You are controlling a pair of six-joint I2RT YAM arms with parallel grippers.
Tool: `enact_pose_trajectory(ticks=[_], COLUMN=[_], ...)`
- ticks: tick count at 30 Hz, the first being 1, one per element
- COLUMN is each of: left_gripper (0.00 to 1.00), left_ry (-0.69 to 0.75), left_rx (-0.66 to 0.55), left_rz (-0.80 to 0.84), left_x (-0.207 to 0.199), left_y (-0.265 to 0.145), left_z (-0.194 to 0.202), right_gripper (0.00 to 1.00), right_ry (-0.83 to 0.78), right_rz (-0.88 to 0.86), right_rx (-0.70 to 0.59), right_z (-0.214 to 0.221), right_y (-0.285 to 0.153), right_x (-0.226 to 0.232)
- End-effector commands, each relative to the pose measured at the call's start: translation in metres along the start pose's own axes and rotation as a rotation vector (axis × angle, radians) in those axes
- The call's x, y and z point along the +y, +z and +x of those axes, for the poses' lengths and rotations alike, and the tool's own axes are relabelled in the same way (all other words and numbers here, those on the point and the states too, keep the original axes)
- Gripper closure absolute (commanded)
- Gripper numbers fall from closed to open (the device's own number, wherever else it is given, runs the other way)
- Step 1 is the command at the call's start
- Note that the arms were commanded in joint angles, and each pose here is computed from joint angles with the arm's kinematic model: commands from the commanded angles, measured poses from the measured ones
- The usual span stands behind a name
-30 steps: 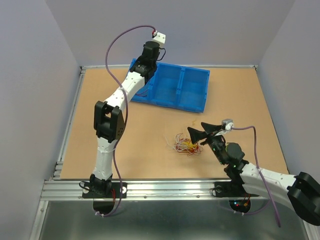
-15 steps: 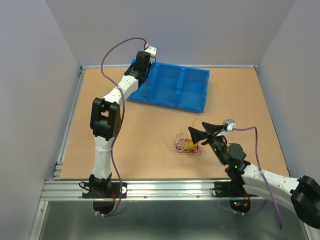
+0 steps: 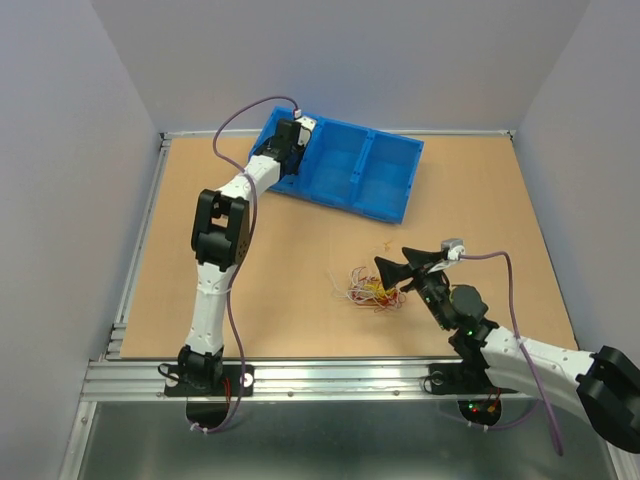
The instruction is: Untangle the cables
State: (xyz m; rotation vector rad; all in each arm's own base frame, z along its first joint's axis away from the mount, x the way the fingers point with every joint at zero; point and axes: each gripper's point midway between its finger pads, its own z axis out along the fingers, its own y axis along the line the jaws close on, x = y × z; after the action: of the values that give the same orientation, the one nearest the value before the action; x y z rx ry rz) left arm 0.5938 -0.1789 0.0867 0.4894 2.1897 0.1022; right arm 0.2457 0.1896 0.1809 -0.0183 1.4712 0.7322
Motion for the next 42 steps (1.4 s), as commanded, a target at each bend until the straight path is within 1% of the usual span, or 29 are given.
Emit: enact_pose_trajectory(ticks=[1,2,3,8,9,10,11,12,13,14,15,19,22,23,25,26,27,30,34,38,39,42], left_gripper=[1.0,1.0,0.98,0.95,0.94,0.91,0.82,0.77,0.66,0.62,0.59,0.55,0.47,0.46,0.45,0.44,0.45,0.45,0.47,0.57,0.58,0.61], left_ry=[-0.037,-0.032,-0.036,-0.053,-0.06,-0.062,-0.061,-0.06,-0.059,-0.058,-0.058,-0.055,-0.053,-0.053,-0.051,-0.046,-0.041,-0.034,-0.027,-0.01,-0.004,-0.004], left_rx=[-0.015,-0.007,-0.046,-0.119,-0.146,-0.152,-0.151,-0.15,-0.161,-0.169,-0.175,-0.165,-0.166,-0.182,-0.178,-0.172,-0.149,-0.134,-0.1,-0.074,-0.044,-0.034], left_rz=[0.063,0.068,0.056,0.076,0.08,0.08,0.116,0.126,0.13,0.13,0.128,0.103,0.09,0.088,0.089,0.056,0.048,0.009,-0.008,0.011,0.017,0.034], left_x=[0.007,0.006,0.009,0.013,0.015,0.016,0.009,0.007,0.007,0.006,0.007,0.01,0.012,0.012,0.01,0.016,0.015,0.022,0.023,0.018,0.017,0.014], left_y=[-0.012,-0.015,-0.019,-0.06,-0.072,-0.078,-0.08,-0.084,-0.09,-0.092,-0.092,-0.086,-0.085,-0.084,-0.076,-0.074,-0.064,-0.054,-0.037,-0.03,-0.03,-0.036], left_z=[-0.007,0.002,-0.007,-0.025,-0.034,-0.036,-0.03,-0.028,-0.025,-0.025,-0.025,-0.021,-0.017,-0.02,-0.017,-0.016,-0.008,-0.005,0.006,0.014,0.022,0.028], right_gripper=[0.05,0.05,0.05,0.05,0.05,0.05,0.05,0.05,0.05,0.05,0.05,0.05,0.05,0.05,0.05,0.05,0.05,0.04,0.04,0.04,0.04,0.04], right_ry=[-0.034,-0.036,-0.036,-0.032,-0.033,-0.033,-0.034,-0.032,-0.03,-0.029,-0.029,-0.024,-0.025,-0.025,-0.027,-0.026,-0.028,-0.03,-0.029,-0.032,-0.032,-0.032], right_rz=[0.017,0.017,0.019,0.016,0.017,0.015,0.019,0.019,0.016,0.017,0.017,0.007,0.01,0.01,0.01,0.008,0.011,0.008,0.005,0.009,0.005,-0.002], right_rx=[0.072,0.077,0.079,0.074,0.072,0.071,0.066,0.062,0.055,0.053,0.053,0.048,0.047,0.047,0.05,0.05,0.052,0.062,0.063,0.066,0.064,0.072], right_z=[0.03,0.031,0.031,0.029,0.029,0.028,0.027,0.025,0.023,0.022,0.022,0.02,0.019,0.019,0.02,0.02,0.02,0.023,0.022,0.023,0.022,0.024], right_y=[-0.014,-0.014,-0.014,-0.015,-0.015,-0.015,-0.015,-0.016,-0.016,-0.016,-0.016,-0.017,-0.018,-0.018,-0.018,-0.018,-0.018,-0.018,-0.018,-0.019,-0.019,-0.02], right_x=[-0.015,-0.015,-0.015,-0.014,-0.014,-0.014,-0.015,-0.015,-0.014,-0.014,-0.014,-0.012,-0.012,-0.012,-0.012,-0.012,-0.013,-0.013,-0.012,-0.013,-0.012,-0.011])
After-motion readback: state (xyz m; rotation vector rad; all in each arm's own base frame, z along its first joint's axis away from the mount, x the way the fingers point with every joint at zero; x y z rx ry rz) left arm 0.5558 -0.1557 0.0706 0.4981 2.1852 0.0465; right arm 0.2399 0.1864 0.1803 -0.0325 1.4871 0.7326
